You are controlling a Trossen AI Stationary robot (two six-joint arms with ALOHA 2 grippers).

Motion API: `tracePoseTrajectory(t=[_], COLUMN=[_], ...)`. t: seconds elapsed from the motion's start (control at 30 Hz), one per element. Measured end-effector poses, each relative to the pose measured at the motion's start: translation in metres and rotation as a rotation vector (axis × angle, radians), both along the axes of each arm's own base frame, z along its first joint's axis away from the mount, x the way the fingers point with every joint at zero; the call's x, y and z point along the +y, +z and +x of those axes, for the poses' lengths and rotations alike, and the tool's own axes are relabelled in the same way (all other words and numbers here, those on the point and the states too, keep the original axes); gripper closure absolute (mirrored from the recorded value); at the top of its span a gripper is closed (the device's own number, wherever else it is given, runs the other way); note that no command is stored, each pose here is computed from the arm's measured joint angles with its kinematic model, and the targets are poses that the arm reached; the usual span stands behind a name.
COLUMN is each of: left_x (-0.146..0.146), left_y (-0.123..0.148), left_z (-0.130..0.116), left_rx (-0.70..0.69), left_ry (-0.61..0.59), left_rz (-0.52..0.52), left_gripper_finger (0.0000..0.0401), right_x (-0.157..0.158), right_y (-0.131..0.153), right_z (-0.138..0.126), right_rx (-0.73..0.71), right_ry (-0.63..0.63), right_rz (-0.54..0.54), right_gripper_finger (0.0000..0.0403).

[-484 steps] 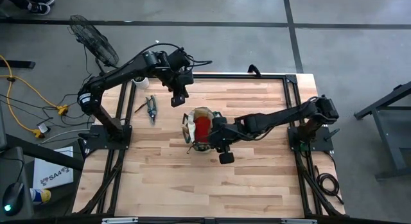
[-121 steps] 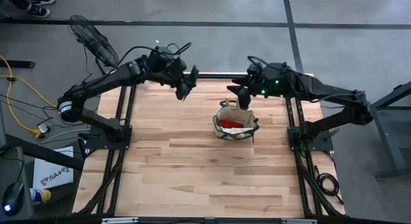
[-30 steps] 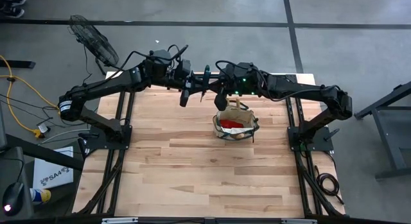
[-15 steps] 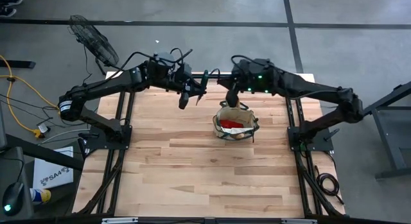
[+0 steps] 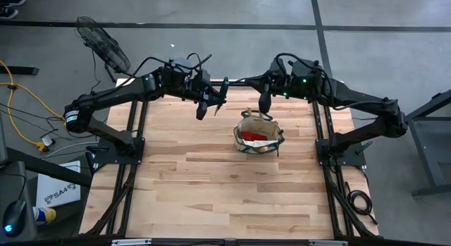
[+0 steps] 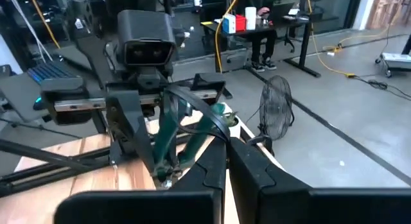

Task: Pick & Place Garden tools in Gardening bag
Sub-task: Put the shear scissors into the gardening bag

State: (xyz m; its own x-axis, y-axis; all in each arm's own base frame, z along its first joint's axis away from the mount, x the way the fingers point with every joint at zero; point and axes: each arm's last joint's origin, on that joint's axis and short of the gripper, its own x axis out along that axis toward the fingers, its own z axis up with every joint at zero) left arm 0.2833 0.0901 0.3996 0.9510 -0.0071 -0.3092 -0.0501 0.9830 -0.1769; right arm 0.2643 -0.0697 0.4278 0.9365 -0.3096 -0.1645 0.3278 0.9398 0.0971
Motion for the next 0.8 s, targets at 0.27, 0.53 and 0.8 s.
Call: tracePoseTrajectory(t=[0.27, 0.53, 0.8], left_x=[-0.001, -0.003, -0.004], left_y=[0.0, 0.002, 0.005], left_z=[0.0, 0.001, 0.002], left_rx=[-0.005, -0.02, -0.058], left_ry=[-0.021, -0.039, -0.064], left_rz=[-0.005, -0.004, 0.001], left_gripper_finger=[0.0349, 0.0349, 0.0349], right_x=[0.0, 0.001, 0.002], right_y=[0.012, 0.022, 0.027], right_z=[0.001, 0.004, 0.006], right_rx=[-0.116, -0.216, -0.278], right_ry=[0.026, 0.08, 0.138], right_rz=[-0.04, -0.109, -0.127], right_gripper_finger=[0.0399, 0.0399, 0.0399])
